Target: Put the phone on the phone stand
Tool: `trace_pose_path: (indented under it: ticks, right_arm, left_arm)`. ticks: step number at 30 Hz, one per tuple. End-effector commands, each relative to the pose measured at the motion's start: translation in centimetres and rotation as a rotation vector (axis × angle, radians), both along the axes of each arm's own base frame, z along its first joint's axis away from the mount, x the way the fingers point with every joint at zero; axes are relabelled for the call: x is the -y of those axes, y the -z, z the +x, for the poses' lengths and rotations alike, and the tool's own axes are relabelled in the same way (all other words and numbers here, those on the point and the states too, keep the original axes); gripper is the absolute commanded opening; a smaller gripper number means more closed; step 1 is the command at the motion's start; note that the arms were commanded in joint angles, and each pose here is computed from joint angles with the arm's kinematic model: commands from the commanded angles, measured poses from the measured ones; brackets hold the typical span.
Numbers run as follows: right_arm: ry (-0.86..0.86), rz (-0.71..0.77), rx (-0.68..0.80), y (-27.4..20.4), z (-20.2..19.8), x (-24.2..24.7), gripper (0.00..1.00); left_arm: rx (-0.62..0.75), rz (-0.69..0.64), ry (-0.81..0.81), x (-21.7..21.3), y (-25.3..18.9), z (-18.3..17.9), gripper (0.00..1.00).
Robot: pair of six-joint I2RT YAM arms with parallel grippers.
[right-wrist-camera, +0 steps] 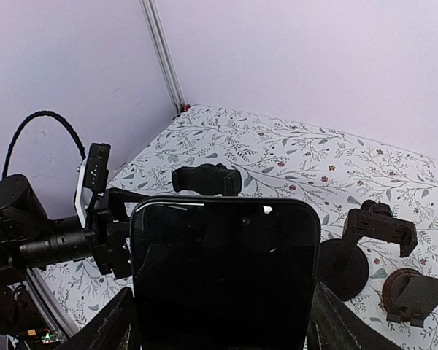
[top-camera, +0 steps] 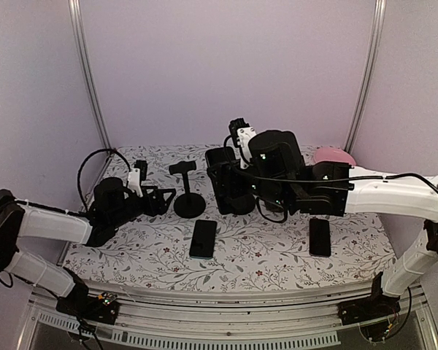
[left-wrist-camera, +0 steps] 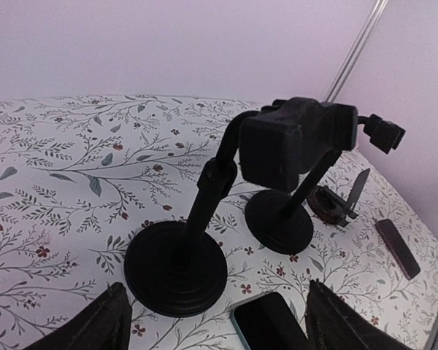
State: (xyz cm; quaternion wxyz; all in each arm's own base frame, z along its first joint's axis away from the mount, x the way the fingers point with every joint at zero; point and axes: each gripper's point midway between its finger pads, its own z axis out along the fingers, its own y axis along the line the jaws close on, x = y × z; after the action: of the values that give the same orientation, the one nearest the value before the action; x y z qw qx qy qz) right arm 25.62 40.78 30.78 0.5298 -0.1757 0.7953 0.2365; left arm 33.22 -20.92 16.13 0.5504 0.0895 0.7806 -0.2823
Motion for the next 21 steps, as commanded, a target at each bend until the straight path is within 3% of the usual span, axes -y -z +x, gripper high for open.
trace_pose_path:
  ticks: [1, 7, 16, 21]
  right_arm:
    - [-0.001, 0.071, 0.06, -3.8, 0.6, 0.5, 0.36]
    - [-0.024, 0.09, 0.05, -4.3, -0.1, 1.2, 0.36]
    - [-0.028, 0.101, 0.054, -4.9, -0.8, 2.5, 0.36]
    - [-0.033, 0.098, 0.048, -4.8, -1.0, 2.7, 0.36]
  left_arm:
    - [0.245, -0.012, 0.075, 1.5, -2.6, 1.2, 0.82]
    - [0.354, -0.06, 0.117, 2.6, -1.0, 2.1, 0.81]
    - [0.314, -0.034, 0.191, 5.2, 2.4, 5.7, 0.79]
    - [0.179, -0.057, 0.245, 6.4, 5.5, 7.5, 0.71]
